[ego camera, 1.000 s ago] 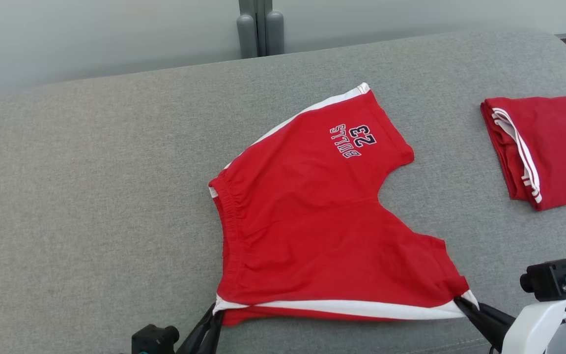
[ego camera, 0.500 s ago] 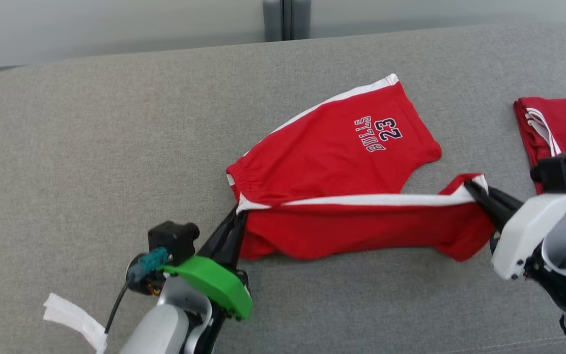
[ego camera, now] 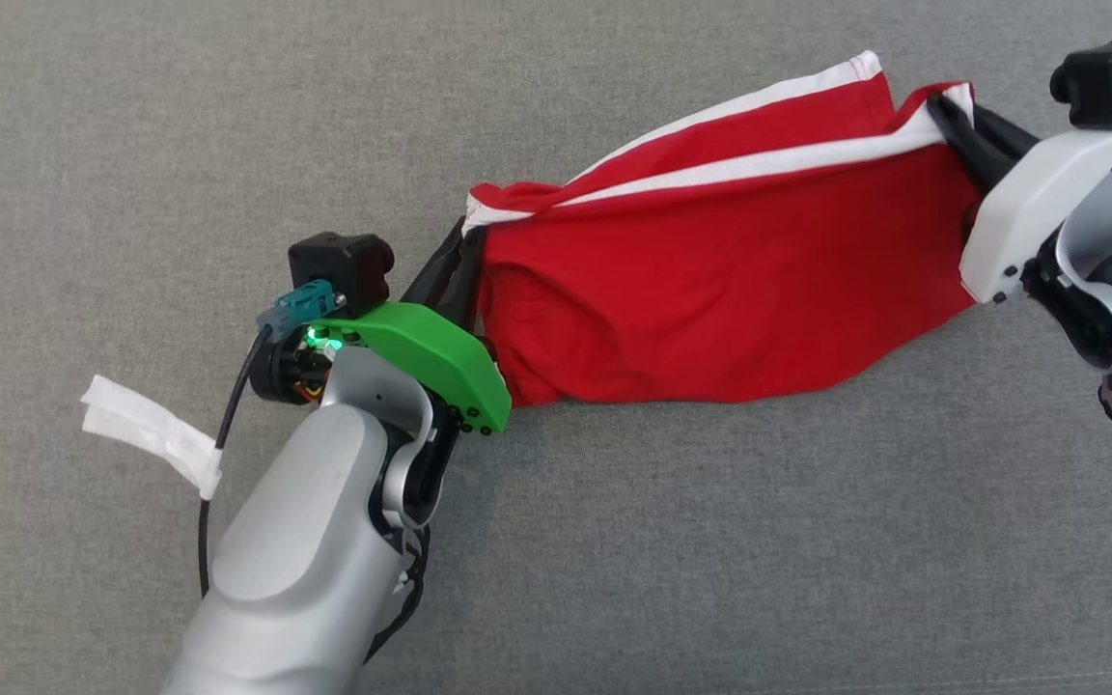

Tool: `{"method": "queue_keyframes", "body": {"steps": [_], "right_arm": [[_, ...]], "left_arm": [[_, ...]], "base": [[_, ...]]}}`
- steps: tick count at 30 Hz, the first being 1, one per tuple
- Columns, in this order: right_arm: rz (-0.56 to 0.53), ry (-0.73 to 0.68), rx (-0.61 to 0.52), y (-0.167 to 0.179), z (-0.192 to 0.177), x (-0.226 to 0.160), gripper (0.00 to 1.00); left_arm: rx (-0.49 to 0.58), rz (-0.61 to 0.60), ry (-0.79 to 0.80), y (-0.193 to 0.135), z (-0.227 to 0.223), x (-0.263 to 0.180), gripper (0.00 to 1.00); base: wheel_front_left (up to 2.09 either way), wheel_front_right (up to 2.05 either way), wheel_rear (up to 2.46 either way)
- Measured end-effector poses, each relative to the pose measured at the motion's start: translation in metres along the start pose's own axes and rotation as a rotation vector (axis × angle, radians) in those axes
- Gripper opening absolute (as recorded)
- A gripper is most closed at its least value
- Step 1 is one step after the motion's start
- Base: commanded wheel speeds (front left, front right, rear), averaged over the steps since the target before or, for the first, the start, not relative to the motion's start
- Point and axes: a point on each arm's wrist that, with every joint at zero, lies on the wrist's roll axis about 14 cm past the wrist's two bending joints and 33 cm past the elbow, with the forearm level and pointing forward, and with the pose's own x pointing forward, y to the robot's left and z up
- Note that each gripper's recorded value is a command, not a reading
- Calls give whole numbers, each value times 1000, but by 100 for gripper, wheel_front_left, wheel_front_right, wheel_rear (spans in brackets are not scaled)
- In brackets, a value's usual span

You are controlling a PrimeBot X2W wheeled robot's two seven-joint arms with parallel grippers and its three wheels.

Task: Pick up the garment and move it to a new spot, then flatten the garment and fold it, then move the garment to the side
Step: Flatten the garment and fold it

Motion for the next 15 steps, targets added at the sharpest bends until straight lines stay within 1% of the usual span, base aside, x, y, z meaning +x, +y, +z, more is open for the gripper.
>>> {"method": "queue_keyframes", "body": {"steps": [4,9,12,14,15], "right_arm": [[0,-13,-19,-4,2,26,0],[-7,7,-33,-7,-7,53,0],[-5,17,-30,-5,-13,64,0],[-4,20,-28,-4,-16,69,0],[-2,20,-28,-3,-18,72,40]], "left_arm": [[-9,29,22,12,-5,13,0],[-40,57,54,21,-18,22,0],[-26,86,64,27,-23,26,0],[-30,90,70,29,-26,27,44],[-33,93,74,29,-28,27,100]], "base": [[0,0,0],[0,0,0],[0,0,0],[0,0,0],[0,0,0]]}}
